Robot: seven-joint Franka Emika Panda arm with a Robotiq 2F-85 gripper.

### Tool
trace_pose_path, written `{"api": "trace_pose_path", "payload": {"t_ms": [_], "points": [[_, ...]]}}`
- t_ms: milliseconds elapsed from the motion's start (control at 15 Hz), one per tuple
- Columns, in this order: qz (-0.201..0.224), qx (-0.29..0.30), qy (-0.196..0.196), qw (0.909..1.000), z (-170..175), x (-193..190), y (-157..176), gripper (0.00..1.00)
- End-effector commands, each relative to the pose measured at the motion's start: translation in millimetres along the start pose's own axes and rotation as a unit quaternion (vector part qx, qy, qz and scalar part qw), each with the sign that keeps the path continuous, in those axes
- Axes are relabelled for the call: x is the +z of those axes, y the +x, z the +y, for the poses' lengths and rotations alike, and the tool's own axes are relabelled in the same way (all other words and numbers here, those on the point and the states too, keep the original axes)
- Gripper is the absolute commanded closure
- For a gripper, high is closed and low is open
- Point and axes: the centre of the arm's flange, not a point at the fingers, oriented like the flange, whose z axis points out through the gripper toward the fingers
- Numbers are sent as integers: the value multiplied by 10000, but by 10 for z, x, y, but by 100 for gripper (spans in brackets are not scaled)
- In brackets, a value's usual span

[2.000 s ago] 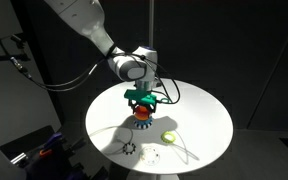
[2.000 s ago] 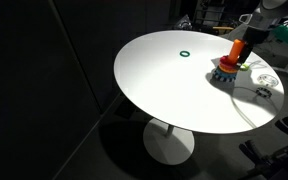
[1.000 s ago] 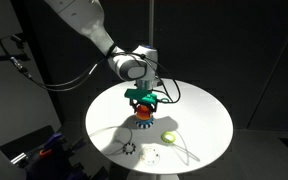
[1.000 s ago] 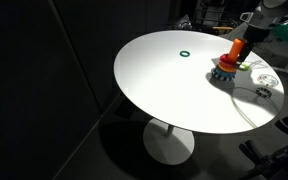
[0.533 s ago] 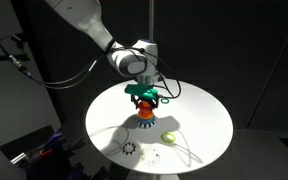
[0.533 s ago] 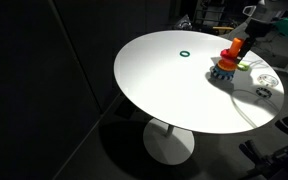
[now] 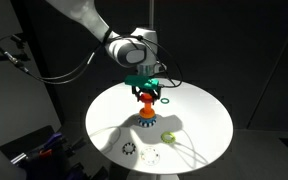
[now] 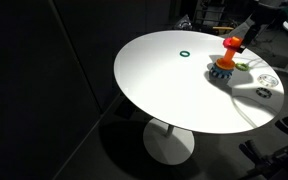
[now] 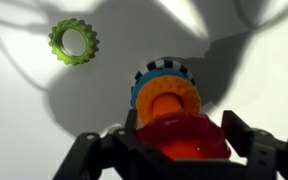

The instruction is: Take the orange ring off of the ring toss then place a black and white one onto it

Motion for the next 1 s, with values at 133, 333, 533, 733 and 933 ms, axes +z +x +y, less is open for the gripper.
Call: {"api": "trace_pose_path", "payload": {"t_ms": [133, 333, 533, 733, 933], "points": [[110, 123, -23, 9999, -99, -343, -88, 41], [170, 125, -3, 9998, -123, -463, -102, 41], [243, 112, 5, 9996, -159, -573, -111, 41], [283, 55, 89, 9995, -228, -653, -122, 41], [272, -9, 210, 9994, -330, -670, -109, 41]]}}
